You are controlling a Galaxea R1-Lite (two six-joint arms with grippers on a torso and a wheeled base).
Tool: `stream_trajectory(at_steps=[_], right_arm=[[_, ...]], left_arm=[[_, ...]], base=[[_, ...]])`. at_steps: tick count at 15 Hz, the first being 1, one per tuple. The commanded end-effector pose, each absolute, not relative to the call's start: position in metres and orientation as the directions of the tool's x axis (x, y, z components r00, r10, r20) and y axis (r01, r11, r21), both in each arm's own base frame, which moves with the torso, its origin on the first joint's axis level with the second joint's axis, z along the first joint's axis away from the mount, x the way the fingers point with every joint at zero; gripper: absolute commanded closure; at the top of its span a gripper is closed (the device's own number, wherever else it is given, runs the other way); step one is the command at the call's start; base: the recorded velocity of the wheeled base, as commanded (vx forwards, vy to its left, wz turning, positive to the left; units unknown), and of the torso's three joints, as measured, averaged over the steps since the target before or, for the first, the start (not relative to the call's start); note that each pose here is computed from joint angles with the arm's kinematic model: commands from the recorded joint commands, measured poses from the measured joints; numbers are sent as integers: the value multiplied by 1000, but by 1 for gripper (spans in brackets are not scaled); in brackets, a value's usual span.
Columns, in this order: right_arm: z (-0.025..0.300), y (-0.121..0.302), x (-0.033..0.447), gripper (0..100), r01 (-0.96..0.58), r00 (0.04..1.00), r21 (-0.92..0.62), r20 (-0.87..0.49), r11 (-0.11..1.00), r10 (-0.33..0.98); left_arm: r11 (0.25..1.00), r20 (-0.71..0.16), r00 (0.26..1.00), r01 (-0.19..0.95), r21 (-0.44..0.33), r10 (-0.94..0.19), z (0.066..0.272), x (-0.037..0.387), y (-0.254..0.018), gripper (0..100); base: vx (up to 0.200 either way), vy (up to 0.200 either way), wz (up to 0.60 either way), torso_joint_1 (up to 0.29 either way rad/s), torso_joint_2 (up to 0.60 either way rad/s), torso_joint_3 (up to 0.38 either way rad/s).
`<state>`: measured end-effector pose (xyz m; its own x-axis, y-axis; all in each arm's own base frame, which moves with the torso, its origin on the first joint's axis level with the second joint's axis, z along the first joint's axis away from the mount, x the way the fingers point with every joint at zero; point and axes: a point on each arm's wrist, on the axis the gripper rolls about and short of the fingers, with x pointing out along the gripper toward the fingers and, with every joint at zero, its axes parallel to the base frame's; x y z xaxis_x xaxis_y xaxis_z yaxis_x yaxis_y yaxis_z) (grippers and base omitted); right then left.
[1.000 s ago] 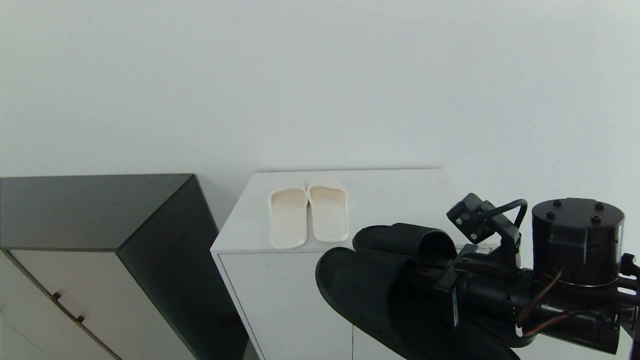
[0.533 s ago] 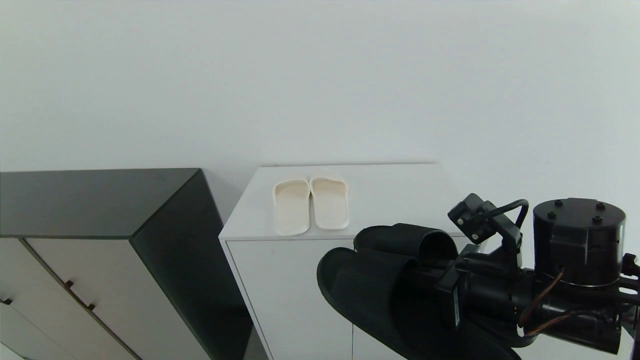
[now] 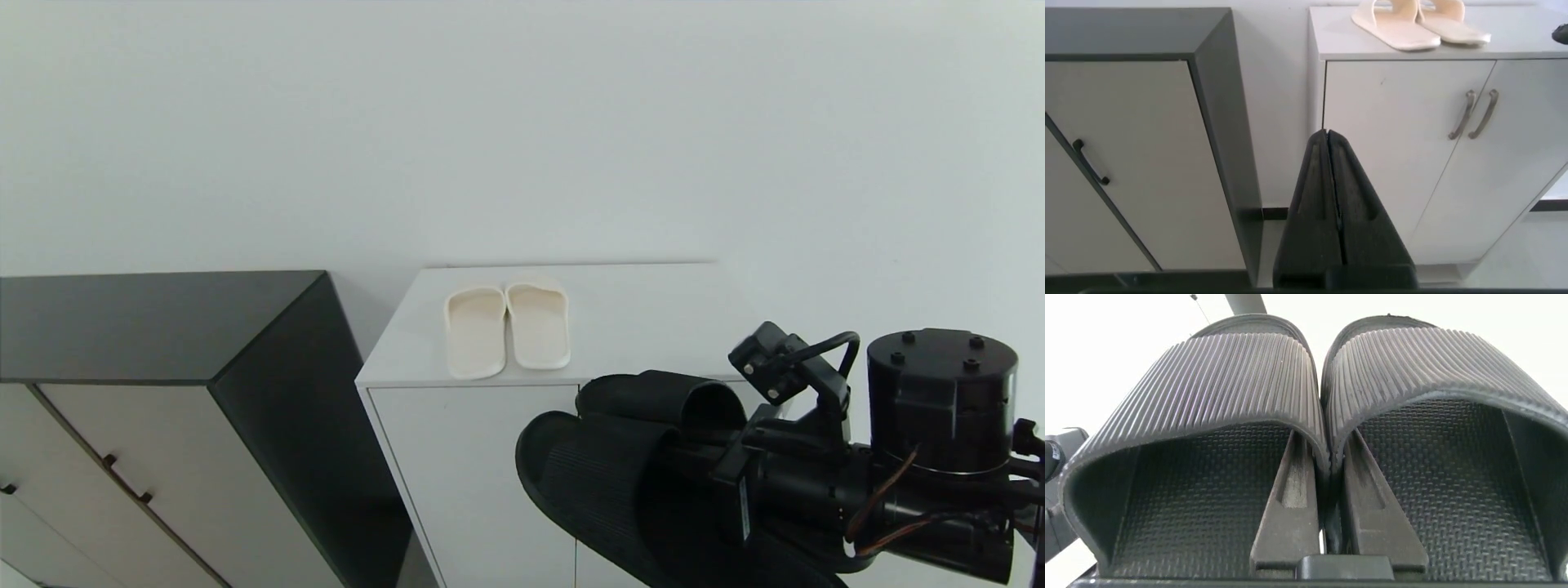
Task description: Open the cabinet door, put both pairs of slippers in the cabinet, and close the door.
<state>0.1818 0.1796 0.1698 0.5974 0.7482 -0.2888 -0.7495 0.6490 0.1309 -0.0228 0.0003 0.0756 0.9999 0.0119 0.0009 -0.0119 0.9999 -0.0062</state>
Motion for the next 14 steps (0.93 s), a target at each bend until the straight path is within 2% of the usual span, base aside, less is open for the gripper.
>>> stream_trajectory(at_steps=[1, 14], right_arm=[[168, 181, 182, 100, -752, 593, 132, -294, 646, 750], [164, 184, 175, 100, -766, 571, 133, -310, 629, 760]], left_arm=[[1000, 0, 1000, -11, -8, 11, 75, -23, 0, 100], [1000, 0, 1000, -14, -3, 14, 75, -23, 0, 100]], base=[[0, 0, 0, -159, 378, 212], [0, 0, 0, -215, 518, 308]])
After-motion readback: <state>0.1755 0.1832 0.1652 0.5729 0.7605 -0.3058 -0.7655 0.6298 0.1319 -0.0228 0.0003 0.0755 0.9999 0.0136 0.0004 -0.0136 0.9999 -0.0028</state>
